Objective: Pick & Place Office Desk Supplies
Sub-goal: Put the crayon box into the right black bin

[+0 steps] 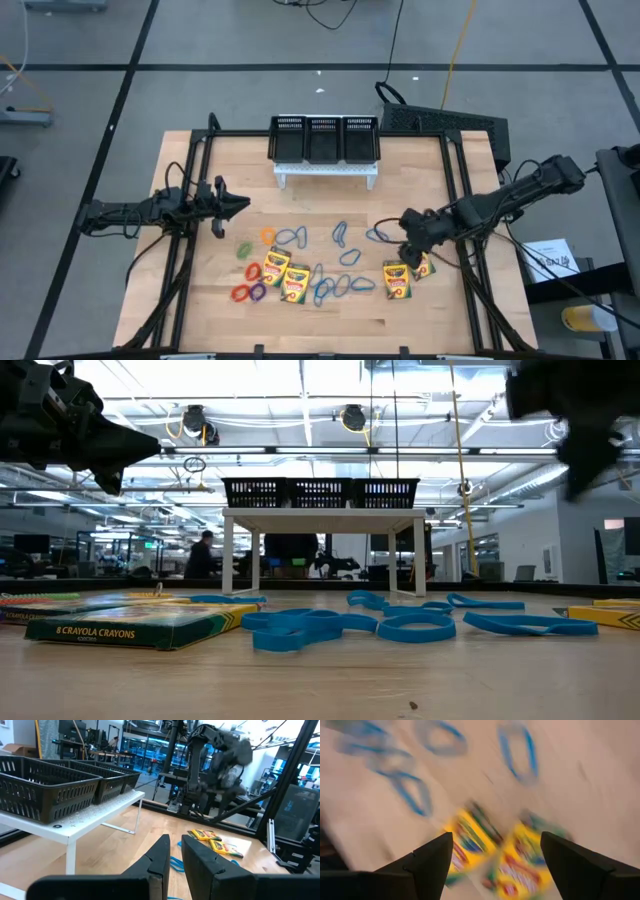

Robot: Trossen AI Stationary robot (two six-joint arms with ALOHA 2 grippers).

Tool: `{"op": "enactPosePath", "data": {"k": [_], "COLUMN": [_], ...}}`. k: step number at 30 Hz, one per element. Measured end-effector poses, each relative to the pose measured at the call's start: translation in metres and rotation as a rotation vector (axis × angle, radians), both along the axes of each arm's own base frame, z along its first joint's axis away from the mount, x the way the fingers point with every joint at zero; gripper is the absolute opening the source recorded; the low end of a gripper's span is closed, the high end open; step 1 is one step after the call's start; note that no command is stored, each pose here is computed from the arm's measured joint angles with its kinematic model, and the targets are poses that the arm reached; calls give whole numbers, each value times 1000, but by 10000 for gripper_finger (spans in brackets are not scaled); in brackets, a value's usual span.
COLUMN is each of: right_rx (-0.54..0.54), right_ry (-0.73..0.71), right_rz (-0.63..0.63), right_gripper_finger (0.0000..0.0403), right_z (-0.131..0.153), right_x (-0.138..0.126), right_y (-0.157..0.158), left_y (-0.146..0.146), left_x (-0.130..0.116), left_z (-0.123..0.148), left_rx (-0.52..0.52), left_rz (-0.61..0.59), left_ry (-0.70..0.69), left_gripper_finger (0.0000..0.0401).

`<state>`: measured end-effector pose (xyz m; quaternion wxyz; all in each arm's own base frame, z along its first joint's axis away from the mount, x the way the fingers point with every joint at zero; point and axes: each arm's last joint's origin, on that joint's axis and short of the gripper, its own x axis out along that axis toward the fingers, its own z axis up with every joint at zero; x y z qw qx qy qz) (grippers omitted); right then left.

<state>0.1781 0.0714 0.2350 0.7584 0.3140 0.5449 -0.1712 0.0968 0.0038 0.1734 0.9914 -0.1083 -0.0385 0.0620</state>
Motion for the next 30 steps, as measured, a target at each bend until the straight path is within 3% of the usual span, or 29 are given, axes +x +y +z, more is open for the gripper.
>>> {"op": "enactPosePath", "data": {"k": [7,11,30], "right_rx": [46,52,14], "right_ry": [231,268,351], "right_rz": [-154,-189,-228], "right_gripper_finger": [306,306,307], "right_z": [-47,-63,-84], "right_x": [-5,-9,-8], "right_y": [7,17,31], "left_y": [0,0,0], "left_x": [0,0,0], "left_z": [0,0,0], "left_rx": [0,0,0], "left_rz": [0,0,0], "left_ry": [0,0,0], "left_gripper_finger": [56,56,56]}}
